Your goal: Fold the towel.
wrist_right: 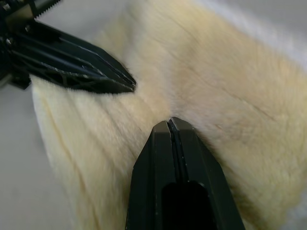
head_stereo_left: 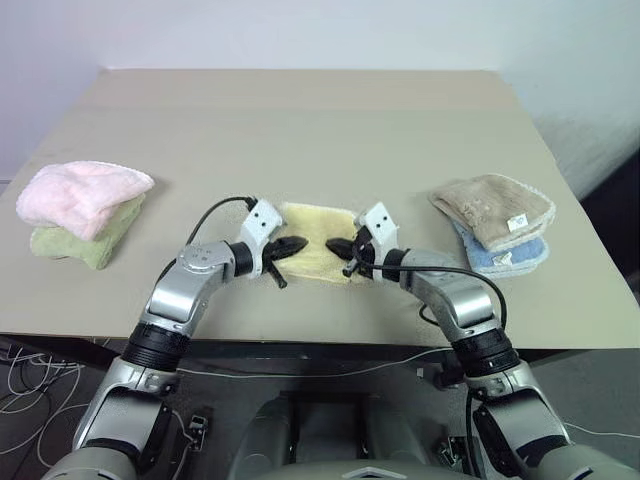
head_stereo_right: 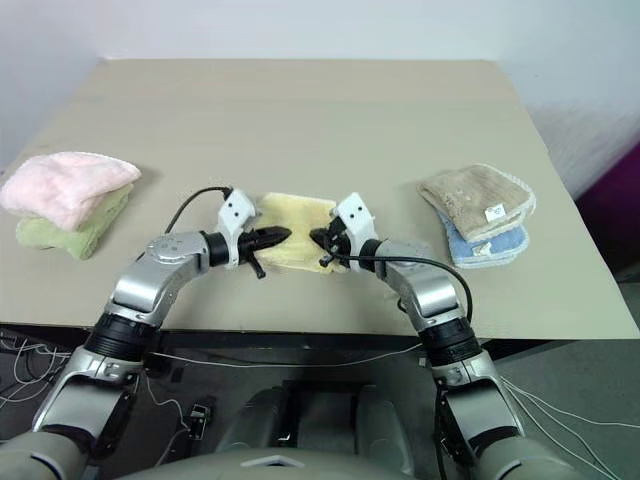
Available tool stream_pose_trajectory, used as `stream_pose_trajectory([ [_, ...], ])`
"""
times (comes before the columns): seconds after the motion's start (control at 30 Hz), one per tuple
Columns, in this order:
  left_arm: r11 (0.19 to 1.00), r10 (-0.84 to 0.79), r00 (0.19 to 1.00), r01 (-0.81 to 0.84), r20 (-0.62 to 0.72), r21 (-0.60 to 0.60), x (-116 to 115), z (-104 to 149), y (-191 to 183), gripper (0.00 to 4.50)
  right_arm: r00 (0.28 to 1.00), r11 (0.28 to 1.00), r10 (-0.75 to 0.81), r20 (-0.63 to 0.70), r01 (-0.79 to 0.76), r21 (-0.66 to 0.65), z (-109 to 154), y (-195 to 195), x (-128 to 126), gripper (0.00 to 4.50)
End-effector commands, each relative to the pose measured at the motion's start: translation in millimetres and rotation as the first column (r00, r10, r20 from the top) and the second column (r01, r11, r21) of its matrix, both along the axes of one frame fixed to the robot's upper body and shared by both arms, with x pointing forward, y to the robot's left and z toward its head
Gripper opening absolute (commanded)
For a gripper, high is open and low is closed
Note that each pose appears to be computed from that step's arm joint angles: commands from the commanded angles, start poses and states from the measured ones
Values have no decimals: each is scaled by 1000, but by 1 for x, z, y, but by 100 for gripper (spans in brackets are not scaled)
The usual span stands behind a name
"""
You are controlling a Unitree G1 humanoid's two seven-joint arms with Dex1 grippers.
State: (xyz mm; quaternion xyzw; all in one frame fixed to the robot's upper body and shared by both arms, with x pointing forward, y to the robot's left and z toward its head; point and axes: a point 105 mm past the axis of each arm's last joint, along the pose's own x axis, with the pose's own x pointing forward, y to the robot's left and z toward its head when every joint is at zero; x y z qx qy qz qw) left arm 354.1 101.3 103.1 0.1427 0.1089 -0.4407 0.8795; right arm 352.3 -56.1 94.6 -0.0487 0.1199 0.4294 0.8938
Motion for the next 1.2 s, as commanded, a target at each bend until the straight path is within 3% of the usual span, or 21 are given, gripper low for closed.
stream_pose_trajectory([
  [0.03,997,33,999,-34,8,74,3,-11,13,2,1000,1000,15,-2,-15,-14,-6,2,-5,0],
  [0.17,995,63,997,-60,45,-75,6,13,11,2,997,999,12,77,-15,41,17,0,-5,0],
  [0.27,959,131,985,-97,113,-266,10,54,20,2,985,995,-20,173,3,95,52,-11,-5,0],
  [0.37,939,181,972,-126,149,-319,9,74,34,1,984,991,-44,171,22,131,66,-24,-10,18],
  [0.5,946,235,956,-182,177,-269,6,77,57,0,998,973,-55,43,44,226,71,-42,-20,122],
  [0.57,946,265,948,-220,176,-236,4,71,72,0,992,947,-74,-106,103,306,65,-51,-22,191],
  [0.73,940,303,939,-266,165,-215,1,64,87,0,908,872,-69,-414,257,417,43,-65,-23,366],
  [0.8,940,305,938,-269,164,-210,-1,63,89,0,876,853,-65,-477,297,429,38,-67,-24,435],
  [1.03,944,304,941,-278,147,-175,-9,52,94,0,798,849,-75,-598,366,381,16,-67,-26,445],
  [1.2,945,306,942,-283,137,-167,-11,48,96,0,781,852,-16,-625,337,399,14,-52,-28,445],
])
